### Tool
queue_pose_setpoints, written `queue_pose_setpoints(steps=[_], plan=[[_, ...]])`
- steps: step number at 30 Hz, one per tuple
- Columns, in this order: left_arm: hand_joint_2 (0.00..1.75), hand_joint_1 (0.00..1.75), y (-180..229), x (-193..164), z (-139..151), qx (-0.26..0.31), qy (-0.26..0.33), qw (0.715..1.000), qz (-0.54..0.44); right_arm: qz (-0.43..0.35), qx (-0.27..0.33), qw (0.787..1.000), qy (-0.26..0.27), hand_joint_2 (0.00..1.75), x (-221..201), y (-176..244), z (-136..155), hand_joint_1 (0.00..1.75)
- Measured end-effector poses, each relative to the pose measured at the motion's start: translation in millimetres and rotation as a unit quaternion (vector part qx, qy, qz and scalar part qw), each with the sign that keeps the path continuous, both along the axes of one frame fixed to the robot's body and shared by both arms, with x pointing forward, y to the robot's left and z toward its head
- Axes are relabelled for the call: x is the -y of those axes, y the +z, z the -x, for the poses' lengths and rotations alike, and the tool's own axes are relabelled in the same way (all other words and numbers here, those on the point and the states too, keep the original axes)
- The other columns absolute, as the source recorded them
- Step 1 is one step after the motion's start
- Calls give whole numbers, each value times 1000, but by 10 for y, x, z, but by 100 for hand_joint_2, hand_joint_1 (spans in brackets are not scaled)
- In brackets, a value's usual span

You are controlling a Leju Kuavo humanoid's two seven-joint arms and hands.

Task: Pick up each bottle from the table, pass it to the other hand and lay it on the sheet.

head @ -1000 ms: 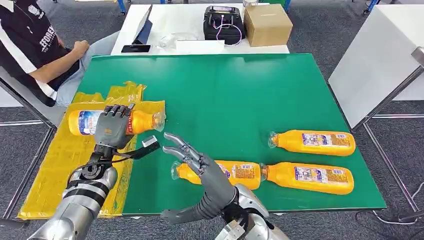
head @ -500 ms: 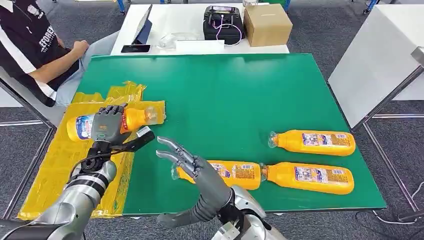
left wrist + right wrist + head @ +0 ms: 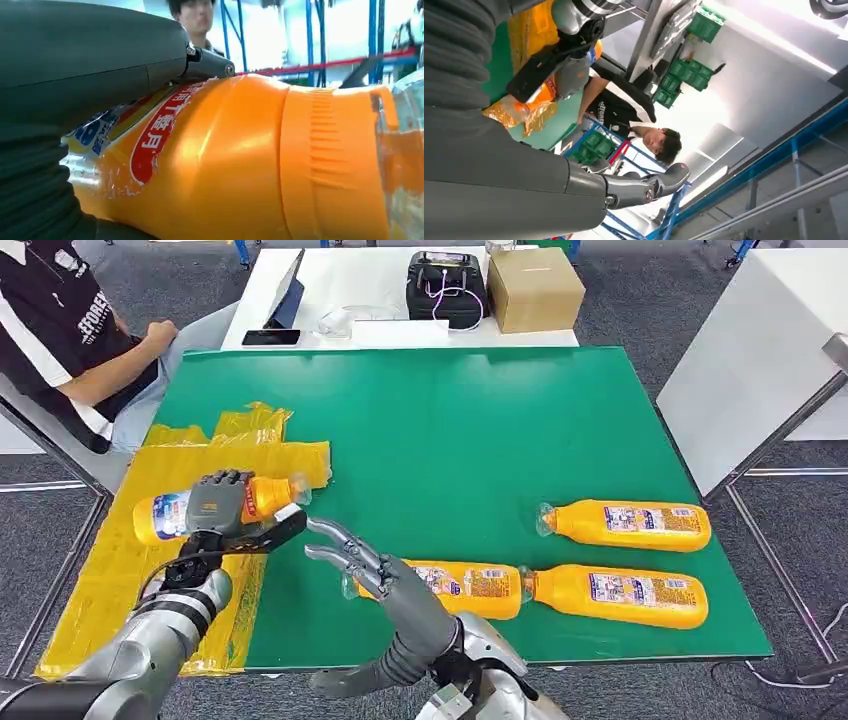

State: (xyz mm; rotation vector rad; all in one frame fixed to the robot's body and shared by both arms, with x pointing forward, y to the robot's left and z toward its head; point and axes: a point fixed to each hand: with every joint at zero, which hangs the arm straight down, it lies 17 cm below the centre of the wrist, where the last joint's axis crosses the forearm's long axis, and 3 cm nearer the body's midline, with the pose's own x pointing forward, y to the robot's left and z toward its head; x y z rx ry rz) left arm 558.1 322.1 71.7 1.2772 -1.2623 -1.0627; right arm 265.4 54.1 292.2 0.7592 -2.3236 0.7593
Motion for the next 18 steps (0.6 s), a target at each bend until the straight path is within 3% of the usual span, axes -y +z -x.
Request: queue_pose_setpoints(steps=[5,18], plan=[[175,0,-233,-32,39,-54,5,999,-5,3,-2,1000,1,175,-11,-12,-2,0],[175,0,-371,-86,25,-104,17,994,-6,10,-6,1000,0,175,-46,-40,-25,0]])
